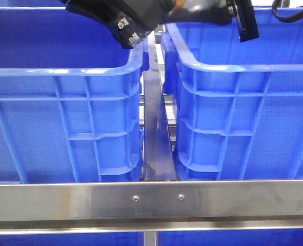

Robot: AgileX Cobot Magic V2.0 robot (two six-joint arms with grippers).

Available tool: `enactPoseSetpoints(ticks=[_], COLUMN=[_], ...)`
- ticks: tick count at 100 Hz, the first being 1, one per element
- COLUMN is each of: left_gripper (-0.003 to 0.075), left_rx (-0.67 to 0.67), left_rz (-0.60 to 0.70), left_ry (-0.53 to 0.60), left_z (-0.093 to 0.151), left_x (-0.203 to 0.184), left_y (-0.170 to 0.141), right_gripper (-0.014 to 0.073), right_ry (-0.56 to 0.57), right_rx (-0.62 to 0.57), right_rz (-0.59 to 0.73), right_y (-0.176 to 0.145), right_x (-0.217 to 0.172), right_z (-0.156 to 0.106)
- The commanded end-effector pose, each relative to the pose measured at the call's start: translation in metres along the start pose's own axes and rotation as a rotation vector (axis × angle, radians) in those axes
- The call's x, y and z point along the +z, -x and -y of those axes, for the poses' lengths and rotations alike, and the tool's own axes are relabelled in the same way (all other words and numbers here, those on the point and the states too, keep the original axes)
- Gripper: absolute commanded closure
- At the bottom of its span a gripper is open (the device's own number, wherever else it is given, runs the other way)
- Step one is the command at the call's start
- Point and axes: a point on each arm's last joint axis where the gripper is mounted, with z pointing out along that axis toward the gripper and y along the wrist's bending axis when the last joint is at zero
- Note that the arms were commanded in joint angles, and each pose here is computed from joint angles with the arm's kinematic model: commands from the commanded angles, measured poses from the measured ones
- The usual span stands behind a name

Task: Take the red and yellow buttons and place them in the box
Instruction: 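Bring the right gripper to the yellow button held by the left gripper, then grasp the yellow button with the right gripper and open the left gripper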

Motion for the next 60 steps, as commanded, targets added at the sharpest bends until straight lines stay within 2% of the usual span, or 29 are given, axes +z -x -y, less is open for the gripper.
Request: enactPoseSetpoints(ticks=[1,7,13,20,25,35,42,48,60], left_gripper=[0.0532,0.0531,0.0522,0.047,0.0398,0.0185,0.0085,0.0058,0.006], left_rx=[0.006,0.006,0.006,0.006,0.006,0.007,0.007,0.007,0.007], left_rz=[0.098,0.098,0.098,0.097,0.097,0.091,0.084,0.084,0.084], left_ry=[-0.017,-0.017,-0.017,-0.019,-0.019,-0.025,-0.033,-0.033,-0.033], left_z=[0.0141,0.0141,0.0141,0.0142,0.0142,0.0148,0.0155,0.0155,0.0155], left_x=[-0.0183,-0.0183,-0.0183,-0.0183,-0.0183,-0.0183,-0.0182,-0.0182,-0.0182], left_y=[0.0143,0.0143,0.0143,0.0142,0.0142,0.0136,0.013,0.013,0.013], right_gripper=[0.0342,0.0389,0.0394,0.0394,0.0394,0.0394,0.0394,0.0394,0.0394], right_ry=[0.079,0.08,0.081,0.081,0.081,0.082,0.082,0.082,0.082], right_rx=[-0.022,-0.025,-0.026,-0.026,-0.026,-0.026,-0.026,-0.026,-0.027], right_rz=[0.035,0.036,0.037,0.037,0.036,0.035,0.035,0.035,0.038], right_y=[0.006,0.0061,0.0062,0.0062,0.0061,0.0061,0.0061,0.0061,0.0064], right_x=[-0.0069,-0.0069,-0.0069,-0.0069,-0.0069,-0.0069,-0.0069,-0.0069,-0.0077], right_z=[-0.02,-0.0202,-0.0202,-0.0202,-0.0203,-0.0203,-0.0203,-0.0203,-0.0206])
